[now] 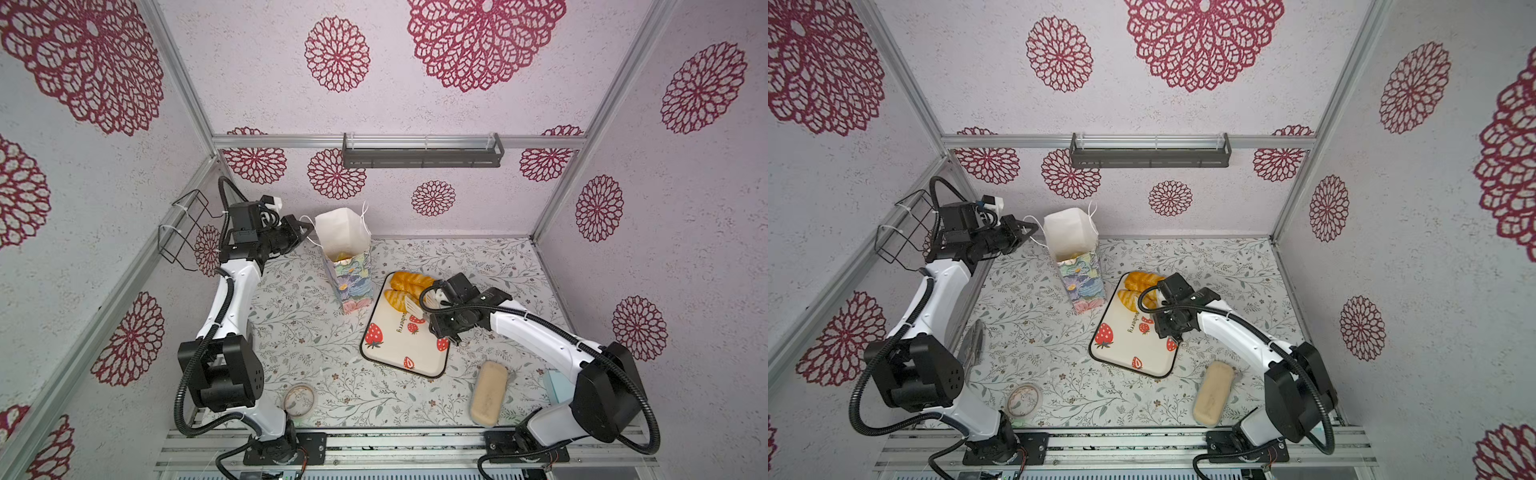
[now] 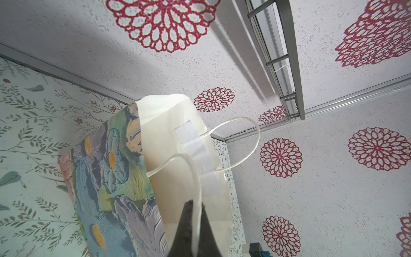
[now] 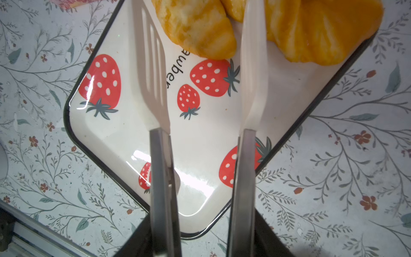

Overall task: Pack bread into a paper bag
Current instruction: Rotate the bread on the tray.

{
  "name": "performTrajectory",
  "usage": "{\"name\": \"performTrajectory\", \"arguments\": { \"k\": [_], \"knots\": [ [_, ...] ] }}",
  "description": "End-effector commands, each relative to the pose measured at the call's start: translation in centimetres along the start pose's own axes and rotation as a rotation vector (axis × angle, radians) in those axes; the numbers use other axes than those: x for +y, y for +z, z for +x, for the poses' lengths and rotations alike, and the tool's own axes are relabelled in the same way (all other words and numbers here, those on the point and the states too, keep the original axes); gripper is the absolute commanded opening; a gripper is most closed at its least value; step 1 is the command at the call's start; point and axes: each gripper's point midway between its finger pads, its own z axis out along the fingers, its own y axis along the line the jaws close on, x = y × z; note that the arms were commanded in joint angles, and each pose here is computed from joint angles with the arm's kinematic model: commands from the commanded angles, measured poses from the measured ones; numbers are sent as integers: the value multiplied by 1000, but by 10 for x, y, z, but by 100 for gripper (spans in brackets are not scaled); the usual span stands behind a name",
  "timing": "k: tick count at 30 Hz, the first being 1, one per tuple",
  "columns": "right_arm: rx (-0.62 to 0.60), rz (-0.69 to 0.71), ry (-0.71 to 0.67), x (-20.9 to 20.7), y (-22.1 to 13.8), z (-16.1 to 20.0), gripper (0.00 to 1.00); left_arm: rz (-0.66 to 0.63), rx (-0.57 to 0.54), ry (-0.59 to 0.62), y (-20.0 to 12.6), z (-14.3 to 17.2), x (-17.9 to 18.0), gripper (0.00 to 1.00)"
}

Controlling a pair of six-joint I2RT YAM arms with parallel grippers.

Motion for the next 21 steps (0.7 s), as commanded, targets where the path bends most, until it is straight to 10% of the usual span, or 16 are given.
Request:
{"name": "performTrajectory", "arguments": {
  "k": [1,21],
  "knots": [
    [-42,-35,-10,4,1,-13,54,4,-23,17,-8,-5,-6,0],
    [-14,-129,-31,10,18,-7,54,4,-27,16,-9,-7,-4,0]
  ]
}}
